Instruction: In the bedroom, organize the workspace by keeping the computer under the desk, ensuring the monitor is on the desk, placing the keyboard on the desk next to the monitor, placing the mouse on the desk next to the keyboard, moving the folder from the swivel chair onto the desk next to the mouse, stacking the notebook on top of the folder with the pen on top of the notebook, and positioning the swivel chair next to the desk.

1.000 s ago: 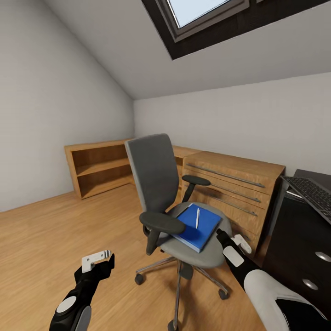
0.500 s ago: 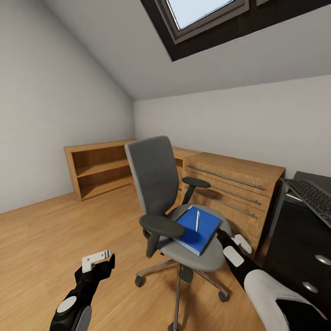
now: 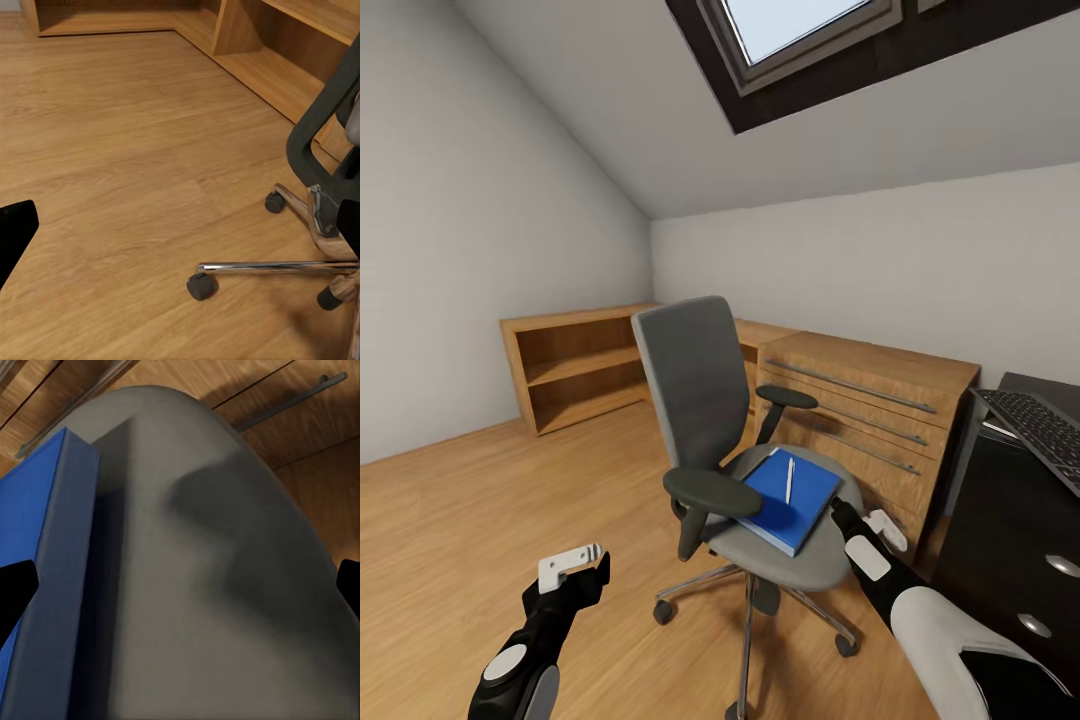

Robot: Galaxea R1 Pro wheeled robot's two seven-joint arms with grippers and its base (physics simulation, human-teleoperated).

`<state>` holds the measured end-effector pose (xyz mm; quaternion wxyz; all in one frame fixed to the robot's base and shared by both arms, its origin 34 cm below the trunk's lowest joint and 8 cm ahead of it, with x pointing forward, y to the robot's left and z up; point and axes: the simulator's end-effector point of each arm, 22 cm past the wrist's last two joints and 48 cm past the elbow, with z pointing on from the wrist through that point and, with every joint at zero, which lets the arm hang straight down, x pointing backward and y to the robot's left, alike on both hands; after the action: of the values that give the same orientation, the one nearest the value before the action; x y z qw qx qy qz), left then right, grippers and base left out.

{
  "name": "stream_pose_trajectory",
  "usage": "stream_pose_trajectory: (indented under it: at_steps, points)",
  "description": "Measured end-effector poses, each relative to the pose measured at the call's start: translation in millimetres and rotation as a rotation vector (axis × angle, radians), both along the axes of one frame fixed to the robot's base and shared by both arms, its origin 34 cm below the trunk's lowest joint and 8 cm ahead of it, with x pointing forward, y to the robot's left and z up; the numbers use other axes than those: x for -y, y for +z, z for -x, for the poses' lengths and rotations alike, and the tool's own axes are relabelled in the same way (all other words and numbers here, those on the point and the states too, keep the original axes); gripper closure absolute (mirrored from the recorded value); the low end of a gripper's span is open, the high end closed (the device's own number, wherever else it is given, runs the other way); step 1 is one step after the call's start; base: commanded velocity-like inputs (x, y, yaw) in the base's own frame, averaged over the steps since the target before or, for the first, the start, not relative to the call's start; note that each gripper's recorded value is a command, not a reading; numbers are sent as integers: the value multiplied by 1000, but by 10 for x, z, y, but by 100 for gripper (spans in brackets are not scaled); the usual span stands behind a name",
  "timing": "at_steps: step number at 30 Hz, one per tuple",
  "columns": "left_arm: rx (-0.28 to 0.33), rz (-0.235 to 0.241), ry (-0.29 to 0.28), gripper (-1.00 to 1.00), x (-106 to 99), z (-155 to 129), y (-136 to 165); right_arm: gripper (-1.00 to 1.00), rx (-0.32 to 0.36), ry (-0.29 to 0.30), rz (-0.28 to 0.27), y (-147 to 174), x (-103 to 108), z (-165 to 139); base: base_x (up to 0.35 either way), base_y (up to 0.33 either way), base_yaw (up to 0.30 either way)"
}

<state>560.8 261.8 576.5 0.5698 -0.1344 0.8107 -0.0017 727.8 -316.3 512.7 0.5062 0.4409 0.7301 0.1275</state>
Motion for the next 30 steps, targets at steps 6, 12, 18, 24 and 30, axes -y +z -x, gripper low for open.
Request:
stream_pose_trajectory:
  at_steps: [6, 12, 18, 24, 30]
  points:
    - [0, 0, -1, -100, 5, -3, -2, -100, -2, 0, 0, -8, 0, 1, -223, 0, 0]
    - [0, 1, -1, -100, 7, -3, -3, -100, -6, 0, -1, -24, -2, 9, -321, 0, 0]
    - [-1, 1, -2, -100, 7, -2, -4, -100, -10, 1, -4, -42, -21, 16, -330, 0, 0]
    - [0, 0, -1, -100, 1, -1, -1, -100, -15, 9, -9, -59, -79, 22, -179, 0, 0]
    - [0, 0, -1, -100, 2, -1, 1, -100, -21, 21, -18, -79, -162, 25, -26, 0, 0]
